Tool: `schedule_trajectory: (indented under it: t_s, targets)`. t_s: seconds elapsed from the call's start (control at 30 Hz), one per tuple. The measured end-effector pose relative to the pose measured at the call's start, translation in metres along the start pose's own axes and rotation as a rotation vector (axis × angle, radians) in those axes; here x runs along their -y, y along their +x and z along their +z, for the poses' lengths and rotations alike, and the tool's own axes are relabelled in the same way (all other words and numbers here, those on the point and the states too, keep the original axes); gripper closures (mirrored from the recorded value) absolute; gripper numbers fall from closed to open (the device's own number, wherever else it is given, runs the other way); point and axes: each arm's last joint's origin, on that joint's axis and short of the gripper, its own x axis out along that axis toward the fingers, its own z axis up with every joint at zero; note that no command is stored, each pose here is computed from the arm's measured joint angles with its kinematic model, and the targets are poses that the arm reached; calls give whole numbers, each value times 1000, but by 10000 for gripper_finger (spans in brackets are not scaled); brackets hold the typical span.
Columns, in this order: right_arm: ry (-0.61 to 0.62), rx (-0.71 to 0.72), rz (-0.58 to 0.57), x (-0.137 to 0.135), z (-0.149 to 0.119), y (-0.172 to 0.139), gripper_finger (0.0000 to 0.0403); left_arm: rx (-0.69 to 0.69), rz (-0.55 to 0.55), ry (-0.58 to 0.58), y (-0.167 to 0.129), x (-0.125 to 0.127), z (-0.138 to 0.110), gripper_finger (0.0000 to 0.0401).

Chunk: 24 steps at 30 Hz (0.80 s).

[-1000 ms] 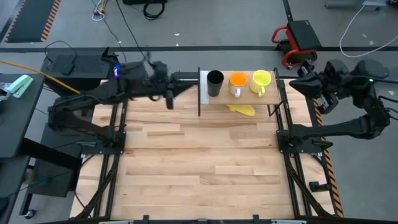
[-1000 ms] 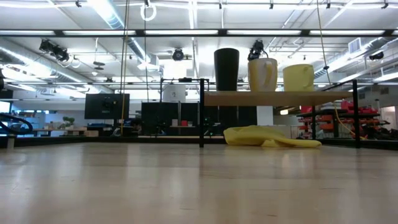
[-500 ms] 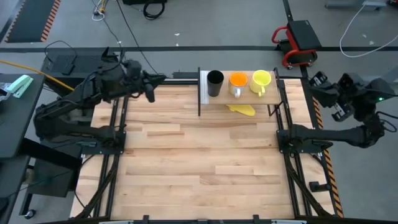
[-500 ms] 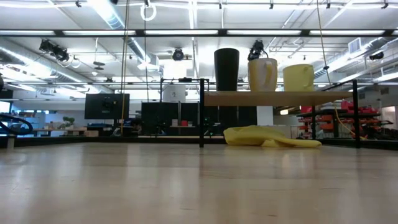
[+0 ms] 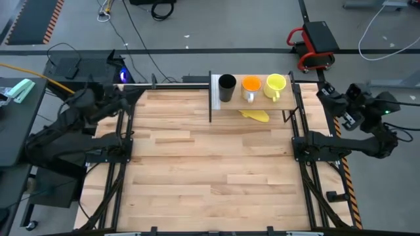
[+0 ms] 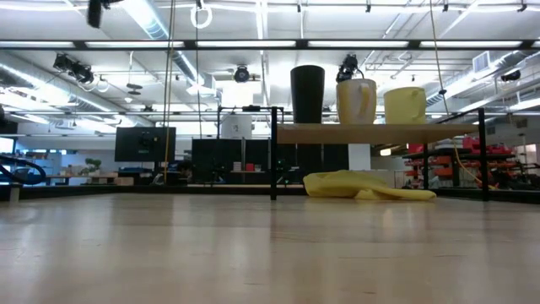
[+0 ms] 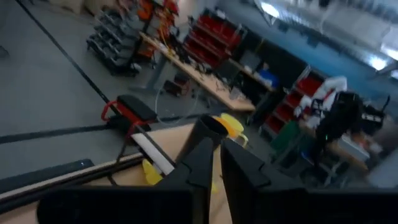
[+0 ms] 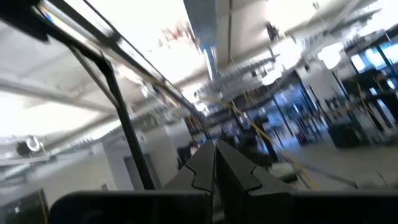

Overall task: Stack small to large cups/mugs on shelf
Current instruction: Return to Home Position

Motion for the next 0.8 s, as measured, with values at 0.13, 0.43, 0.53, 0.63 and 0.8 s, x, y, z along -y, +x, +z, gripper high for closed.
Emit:
schedule_trajectory:
  t_s: [0.13, 0.43, 0.53, 0.63, 0.8]
  targets:
    - [-43, 73, 56, -1, 1, 3, 381, 95, 11, -28, -26, -13, -5, 363]
    - [-73, 149, 78, -7, 7, -18, 381, 267, -60, -87, -79, -34, -13, 373]
    - [-95, 219, 78, -12, 11, -37, 381, 296, -81, -116, -88, -41, -19, 372]
    - [-95, 228, 55, -14, 14, -43, 381, 290, -73, -119, -87, -44, -25, 368]
    - [-64, 190, 38, -14, 15, -42, 381, 246, -51, -130, -84, -46, -29, 363]
